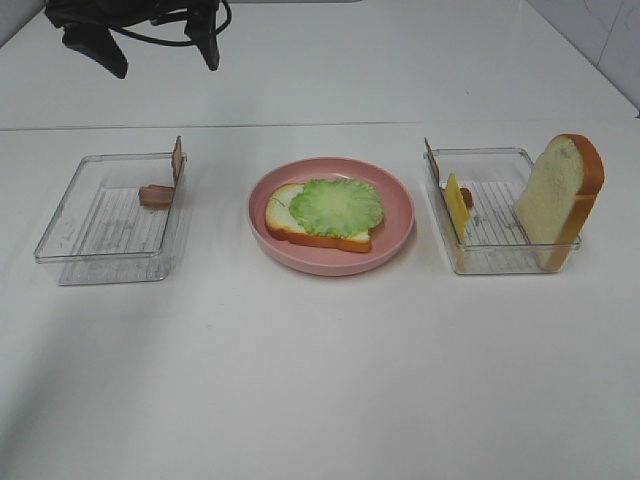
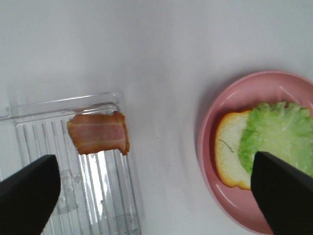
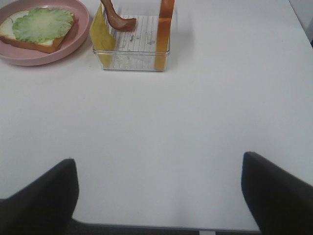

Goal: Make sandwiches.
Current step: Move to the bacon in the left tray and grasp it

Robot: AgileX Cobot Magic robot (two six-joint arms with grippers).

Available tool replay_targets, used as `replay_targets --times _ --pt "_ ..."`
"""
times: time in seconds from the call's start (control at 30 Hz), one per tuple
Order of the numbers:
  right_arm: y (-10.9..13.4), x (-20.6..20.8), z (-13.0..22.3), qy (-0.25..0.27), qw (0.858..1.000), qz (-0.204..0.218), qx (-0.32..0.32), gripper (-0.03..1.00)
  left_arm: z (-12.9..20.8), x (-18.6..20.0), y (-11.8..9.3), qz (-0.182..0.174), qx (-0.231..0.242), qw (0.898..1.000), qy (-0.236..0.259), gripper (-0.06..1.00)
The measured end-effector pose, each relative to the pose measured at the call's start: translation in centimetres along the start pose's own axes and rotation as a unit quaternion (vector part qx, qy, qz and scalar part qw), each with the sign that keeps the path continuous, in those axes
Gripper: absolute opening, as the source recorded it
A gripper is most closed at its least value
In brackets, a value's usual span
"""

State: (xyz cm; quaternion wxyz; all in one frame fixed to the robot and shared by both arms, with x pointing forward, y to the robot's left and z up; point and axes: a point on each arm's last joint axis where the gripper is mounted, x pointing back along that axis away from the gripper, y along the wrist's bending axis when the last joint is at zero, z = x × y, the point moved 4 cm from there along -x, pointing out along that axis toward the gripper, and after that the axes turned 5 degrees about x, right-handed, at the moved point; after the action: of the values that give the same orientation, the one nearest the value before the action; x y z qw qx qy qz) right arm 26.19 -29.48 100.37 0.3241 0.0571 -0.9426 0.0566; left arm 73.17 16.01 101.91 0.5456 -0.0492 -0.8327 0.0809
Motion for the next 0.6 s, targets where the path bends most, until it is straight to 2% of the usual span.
replay_targets --times 0.2,0.33,0.6 --pt "0.0 0.0 0.0 0.0 1.0 0.0 0.0 0.87 0.2 -1.2 1.6 -0.014 0.013 1.0 0.016 0.98" --pt "0.0 0.0 0.0 0.0 1.0 0.0 0.0 0.87 0.4 -3.4 3.0 -0.025 0.031 0.999 0.037 0.98" --pt "0.0 0.0 0.0 0.0 1.0 0.0 0.0 0.87 1.5 -6.8 3.5 -0.032 0.037 0.996 0.071 0.98"
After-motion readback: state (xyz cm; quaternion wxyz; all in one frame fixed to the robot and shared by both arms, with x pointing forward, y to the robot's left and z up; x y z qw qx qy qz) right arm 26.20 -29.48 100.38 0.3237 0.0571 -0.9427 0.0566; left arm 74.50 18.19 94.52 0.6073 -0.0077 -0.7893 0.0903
